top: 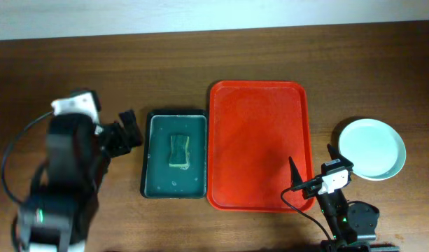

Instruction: Clean dirty plates on tray and stack at the side

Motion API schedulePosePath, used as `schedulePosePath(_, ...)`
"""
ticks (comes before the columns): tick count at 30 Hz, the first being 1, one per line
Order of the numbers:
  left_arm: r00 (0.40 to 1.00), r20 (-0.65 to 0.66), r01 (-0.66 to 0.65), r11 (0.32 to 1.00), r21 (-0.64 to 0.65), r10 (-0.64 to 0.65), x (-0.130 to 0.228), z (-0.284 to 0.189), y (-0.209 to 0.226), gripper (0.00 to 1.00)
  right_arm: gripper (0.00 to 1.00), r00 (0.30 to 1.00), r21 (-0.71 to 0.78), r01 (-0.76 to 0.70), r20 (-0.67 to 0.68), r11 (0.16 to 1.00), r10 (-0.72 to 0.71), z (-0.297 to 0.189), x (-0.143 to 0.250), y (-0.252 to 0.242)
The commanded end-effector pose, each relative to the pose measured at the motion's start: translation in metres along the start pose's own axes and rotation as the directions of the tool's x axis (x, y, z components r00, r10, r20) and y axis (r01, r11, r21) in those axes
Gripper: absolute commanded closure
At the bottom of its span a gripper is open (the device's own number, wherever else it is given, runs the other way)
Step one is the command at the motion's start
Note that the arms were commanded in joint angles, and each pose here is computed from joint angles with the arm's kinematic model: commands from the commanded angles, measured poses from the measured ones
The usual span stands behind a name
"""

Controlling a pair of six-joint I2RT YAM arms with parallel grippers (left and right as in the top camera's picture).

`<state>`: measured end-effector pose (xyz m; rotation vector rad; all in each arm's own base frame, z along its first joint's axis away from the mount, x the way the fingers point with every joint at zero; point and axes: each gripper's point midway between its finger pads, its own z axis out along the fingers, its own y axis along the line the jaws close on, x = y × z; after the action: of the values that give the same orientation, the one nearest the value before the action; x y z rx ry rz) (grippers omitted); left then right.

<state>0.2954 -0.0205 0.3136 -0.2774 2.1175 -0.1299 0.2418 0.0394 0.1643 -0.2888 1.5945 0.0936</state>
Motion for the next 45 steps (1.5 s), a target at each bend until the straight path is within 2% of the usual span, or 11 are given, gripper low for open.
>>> schedulePosePath(1, 0.978, 0.17, -0.141, 0.983, 0.119, 0.12, 0.025, -0.014, -0.004, 0.01, 0.02, 1.0, -0.001, -0.002, -0.007, 1.0, 0.002, 0.0, 0.003, 0.001)
schedulePosePath(4, 0.943, 0.316, -0.159, 0.976, 0.149, 0.106, 0.051, -0.018, 0.005, 0.01, 0.02, 1.0, -0.001, -0.002, -0.007, 1.0, 0.002, 0.0, 0.003, 0.001)
schedulePosePath(8, 0.902, 0.424, -0.172, 0.969, 0.175, 0.084, 0.098, -0.016, 0.019, 0.01, 0.02, 1.0, -0.001, -0.002, -0.007, 1.0, 0.002, 0.0, 0.003, 0.001)
schedulePosePath(12, 0.866, 0.496, -0.181, 0.964, 0.196, 0.062, 0.112, -0.011, 0.021, 0.01, 0.02, 1.0, -0.001, -0.002, -0.007, 1.0, 0.002, 0.0, 0.003, 0.001)
schedulePosePath(18, 0.846, 0.532, -0.18, 0.964, 0.195, 0.05, 0.131, 0.021, 0.024, 0.01, 0.02, 1.0, -0.001, -0.002, -0.007, 1.0, 0.002, 0.0, 0.003, 0.001)
schedulePosePath(20, 0.883, 0.464, -0.165, 0.973, 0.162, 0.072, 0.152, 0.038, 0.033, 0.0, 0.02, 1.0, -0.001, -0.002, -0.007, 1.0, 0.002, 0.0, 0.003, 0.001)
schedulePosePath(22, 0.883, 0.463, -0.147, 0.981, 0.126, 0.073, 0.152, 0.04, 0.04, 0.01, 0.02, 1.0, -0.001, -0.002, -0.007, 1.0, 0.002, 0.0, 0.003, 0.001)
schedulePosePath(45, 0.885, 0.459, -0.148, 0.981, 0.126, 0.074, 0.153, 0.04, 0.04, 0.01, 0.02, 1.0, -0.001, -0.002, -0.007, 1.0, 0.002, 0.0, 0.003, 0.001)
